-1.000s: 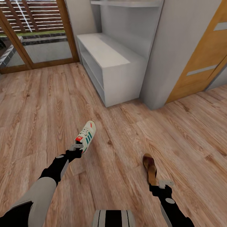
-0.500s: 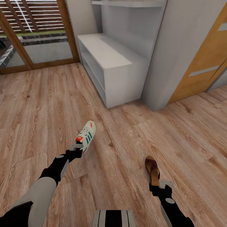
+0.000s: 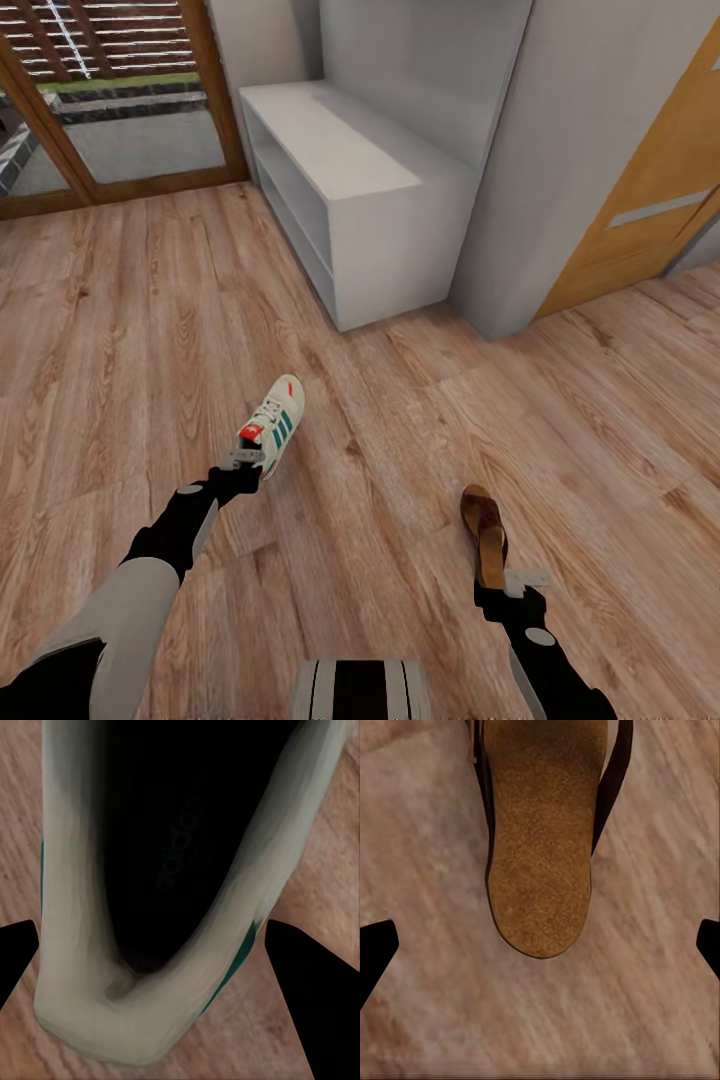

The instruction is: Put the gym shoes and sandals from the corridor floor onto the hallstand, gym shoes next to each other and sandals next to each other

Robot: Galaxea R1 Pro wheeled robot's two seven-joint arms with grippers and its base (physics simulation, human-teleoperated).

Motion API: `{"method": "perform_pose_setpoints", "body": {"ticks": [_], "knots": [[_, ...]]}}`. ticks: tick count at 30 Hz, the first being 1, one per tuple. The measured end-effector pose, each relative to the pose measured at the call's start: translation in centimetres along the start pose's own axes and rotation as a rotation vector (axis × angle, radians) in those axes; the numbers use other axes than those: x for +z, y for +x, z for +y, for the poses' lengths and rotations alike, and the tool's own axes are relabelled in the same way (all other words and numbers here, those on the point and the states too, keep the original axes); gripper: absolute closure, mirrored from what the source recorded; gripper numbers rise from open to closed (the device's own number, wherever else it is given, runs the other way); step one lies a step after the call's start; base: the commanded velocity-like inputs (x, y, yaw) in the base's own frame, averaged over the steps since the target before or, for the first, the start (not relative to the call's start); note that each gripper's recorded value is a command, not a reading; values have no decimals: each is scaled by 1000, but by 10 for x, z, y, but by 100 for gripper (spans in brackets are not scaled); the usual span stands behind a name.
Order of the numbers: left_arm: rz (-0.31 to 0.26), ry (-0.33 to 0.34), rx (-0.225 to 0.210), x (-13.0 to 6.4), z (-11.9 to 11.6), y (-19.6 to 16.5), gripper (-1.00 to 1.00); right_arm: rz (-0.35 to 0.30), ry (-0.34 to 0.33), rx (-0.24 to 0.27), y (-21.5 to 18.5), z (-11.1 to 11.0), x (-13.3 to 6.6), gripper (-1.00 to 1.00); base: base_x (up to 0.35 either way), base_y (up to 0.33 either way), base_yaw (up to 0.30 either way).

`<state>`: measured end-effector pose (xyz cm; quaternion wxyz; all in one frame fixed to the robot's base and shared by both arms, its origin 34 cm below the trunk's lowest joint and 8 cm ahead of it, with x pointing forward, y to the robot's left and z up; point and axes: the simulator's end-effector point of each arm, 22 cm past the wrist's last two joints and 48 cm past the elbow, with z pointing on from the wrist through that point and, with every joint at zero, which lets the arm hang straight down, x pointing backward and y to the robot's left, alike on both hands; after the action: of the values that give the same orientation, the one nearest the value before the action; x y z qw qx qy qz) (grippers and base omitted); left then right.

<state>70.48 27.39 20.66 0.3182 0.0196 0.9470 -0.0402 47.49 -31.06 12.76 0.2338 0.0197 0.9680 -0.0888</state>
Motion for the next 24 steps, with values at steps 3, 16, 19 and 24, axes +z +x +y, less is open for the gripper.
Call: {"method": "perform_pose_setpoints", "body": {"ticks": [3,16,19,24], "knots": [[12,-1,0,5,1,8,100,16,0,-3,9,0,3,-100,0,0,0],[62,0,-5,20,1,41,100,65,1,-12,35,2,12,-100,0,0,0],[63,0,-5,21,1,42,100,67,1,-12,36,2,12,-100,0,0,0],[76,1,-5,25,1,51,100,67,3,-13,37,2,14,-100,0,0,0]]}}
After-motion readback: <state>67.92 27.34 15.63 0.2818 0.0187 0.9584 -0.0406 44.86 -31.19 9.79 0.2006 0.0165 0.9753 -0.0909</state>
